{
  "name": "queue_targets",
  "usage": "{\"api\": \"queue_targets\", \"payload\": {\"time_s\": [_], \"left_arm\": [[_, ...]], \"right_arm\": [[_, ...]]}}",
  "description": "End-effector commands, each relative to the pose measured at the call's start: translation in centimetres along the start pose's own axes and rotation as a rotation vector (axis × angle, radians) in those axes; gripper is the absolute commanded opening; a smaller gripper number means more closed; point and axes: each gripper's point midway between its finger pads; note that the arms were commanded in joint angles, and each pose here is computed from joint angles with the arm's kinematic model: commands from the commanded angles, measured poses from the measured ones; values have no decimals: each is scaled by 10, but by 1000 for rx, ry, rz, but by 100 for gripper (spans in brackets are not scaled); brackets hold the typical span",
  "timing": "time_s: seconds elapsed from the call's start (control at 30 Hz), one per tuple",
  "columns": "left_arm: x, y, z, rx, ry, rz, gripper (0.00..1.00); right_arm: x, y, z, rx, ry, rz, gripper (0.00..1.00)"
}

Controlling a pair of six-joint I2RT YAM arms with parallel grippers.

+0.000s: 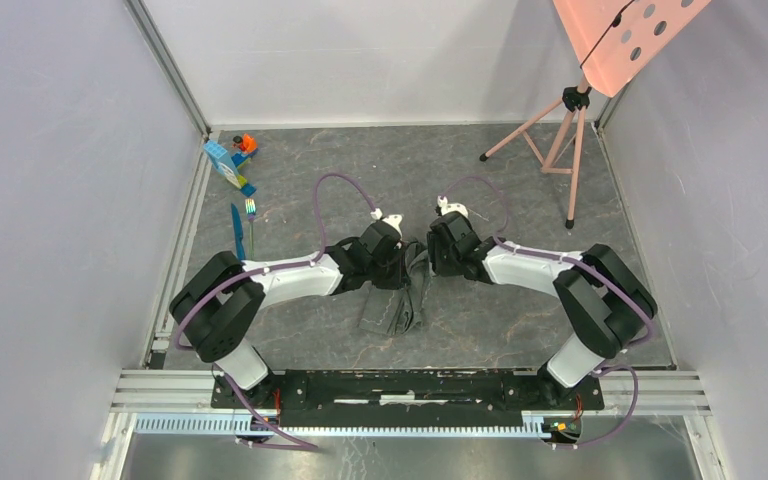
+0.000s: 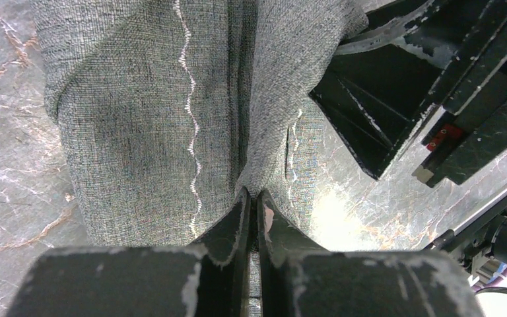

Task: Fold the napkin into a case and place the utensils inside
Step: Fold the 2/3-rectangle-folded napkin at the center of the board.

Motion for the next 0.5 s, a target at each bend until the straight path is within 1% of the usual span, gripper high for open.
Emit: {"api": "queue_targets", "payload": {"time_s": [0.0,0.07,0.17,0.2,0.23,0.3,0.33,0.47], "left_arm": [[8,-8,7,-37,-37,-20,8],[8,-9,7,-42,-37,-20,8],[6,-12,9,-58,-27,-22,9],[7,-14,12,-70,-29,-23,11],[9,-17,15,-80,-33,-24,16],[14,-24,25,-111,-42,-28,26],[17,-29,31,-128,-50,-34,30],[37,-40,58,-161,-108,-48,48]], "right_arm": [[0,-16,-5,-120,-17,30,48],[-6,-23,-7,-150,-19,34,40],[-9,-26,-6,-147,-37,26,25],[-8,-26,-5,-142,-48,21,20],[-5,-24,-3,-131,-61,20,13],[2,-21,0,-111,-90,15,3],[5,-19,1,-103,-105,12,0],[13,-14,6,-80,-125,10,0]]}}
Point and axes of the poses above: each gripper's point midway between its finger pads, its own z axis back along the fingers, its own y axis along the line the jaws close on, x = y × z, and after that the axes turned 3 degrees about -z, right-handed
